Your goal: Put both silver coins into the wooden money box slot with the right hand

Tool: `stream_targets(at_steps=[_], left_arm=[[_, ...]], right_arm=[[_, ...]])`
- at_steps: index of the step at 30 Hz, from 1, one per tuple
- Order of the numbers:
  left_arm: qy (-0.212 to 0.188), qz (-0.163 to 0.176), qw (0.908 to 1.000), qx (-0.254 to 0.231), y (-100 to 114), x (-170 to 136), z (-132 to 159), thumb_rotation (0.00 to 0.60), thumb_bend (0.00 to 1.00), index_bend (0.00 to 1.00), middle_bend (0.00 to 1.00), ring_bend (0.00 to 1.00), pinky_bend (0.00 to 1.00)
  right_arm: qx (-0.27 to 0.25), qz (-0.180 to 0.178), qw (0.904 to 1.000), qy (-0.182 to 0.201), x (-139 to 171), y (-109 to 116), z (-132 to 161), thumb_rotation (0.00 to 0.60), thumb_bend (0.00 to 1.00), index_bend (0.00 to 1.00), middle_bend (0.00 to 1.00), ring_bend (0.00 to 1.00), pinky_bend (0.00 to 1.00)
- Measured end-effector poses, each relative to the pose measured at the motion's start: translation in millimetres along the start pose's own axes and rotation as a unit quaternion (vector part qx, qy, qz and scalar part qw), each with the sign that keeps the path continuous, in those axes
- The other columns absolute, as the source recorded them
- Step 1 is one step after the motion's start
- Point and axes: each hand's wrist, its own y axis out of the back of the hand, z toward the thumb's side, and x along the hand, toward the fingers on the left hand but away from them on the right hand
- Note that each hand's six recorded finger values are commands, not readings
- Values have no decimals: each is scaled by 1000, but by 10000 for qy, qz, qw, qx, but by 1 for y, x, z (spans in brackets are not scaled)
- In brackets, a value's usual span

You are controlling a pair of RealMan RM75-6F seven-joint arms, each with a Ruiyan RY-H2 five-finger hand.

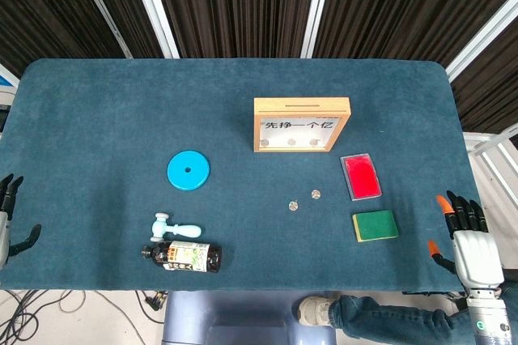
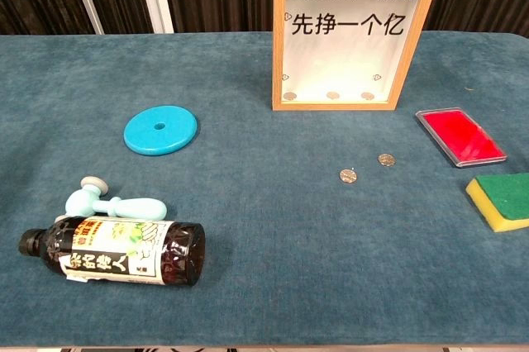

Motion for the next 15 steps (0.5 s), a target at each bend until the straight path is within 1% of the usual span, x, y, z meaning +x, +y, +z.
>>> stream_targets(at_steps=[5, 15], left_arm=[[-45, 14, 10000, 1, 0, 0, 1, 600, 293, 8, 0, 0, 0], [-53, 18, 10000, 1, 0, 0, 1, 600, 293, 8, 0, 0, 0]], right_arm=[[-36, -40, 10000, 16, 0, 2, 2, 600, 405, 87, 10, 0, 0], [-72, 37, 10000, 21, 0, -2, 2, 600, 404, 89, 10, 0, 0]])
